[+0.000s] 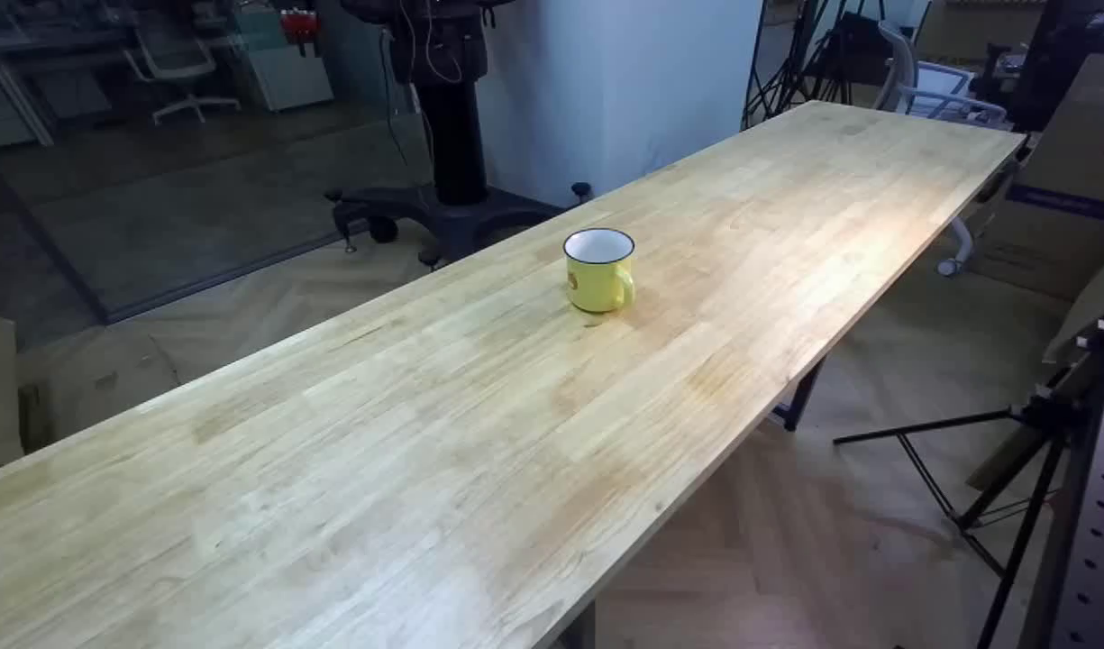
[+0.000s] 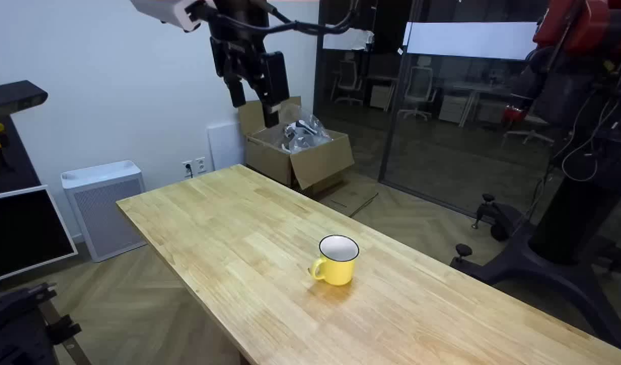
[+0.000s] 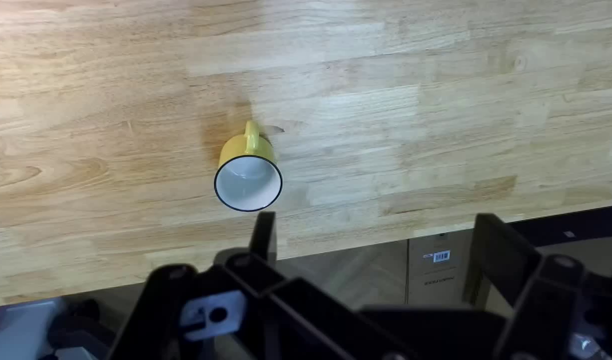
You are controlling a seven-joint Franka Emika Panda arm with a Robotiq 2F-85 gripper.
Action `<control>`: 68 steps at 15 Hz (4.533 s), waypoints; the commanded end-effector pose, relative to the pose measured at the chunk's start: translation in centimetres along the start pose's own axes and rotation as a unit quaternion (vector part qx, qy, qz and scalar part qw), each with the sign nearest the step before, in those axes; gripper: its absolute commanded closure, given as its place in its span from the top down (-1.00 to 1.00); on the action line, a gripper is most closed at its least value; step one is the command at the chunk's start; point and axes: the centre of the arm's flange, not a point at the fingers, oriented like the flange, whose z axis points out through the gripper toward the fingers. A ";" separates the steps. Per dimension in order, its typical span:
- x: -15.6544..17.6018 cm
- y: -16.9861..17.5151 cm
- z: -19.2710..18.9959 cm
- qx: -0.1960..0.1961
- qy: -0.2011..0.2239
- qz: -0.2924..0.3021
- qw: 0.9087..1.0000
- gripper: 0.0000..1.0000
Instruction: Move the cup towards you
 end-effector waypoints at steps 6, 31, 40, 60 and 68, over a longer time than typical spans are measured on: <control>0.0 0.0 0.0 0.000 0.001 0.000 1.000 1.00; 5.1 8.3 15.6 -0.014 -0.032 -0.131 0.991 1.00; 4.9 8.7 18.1 -0.009 -0.049 -0.134 0.990 1.00; 11.9 5.2 31.6 -0.049 -0.148 -0.195 0.968 1.00; 12.6 5.2 34.1 -0.030 -0.168 -0.206 0.963 1.00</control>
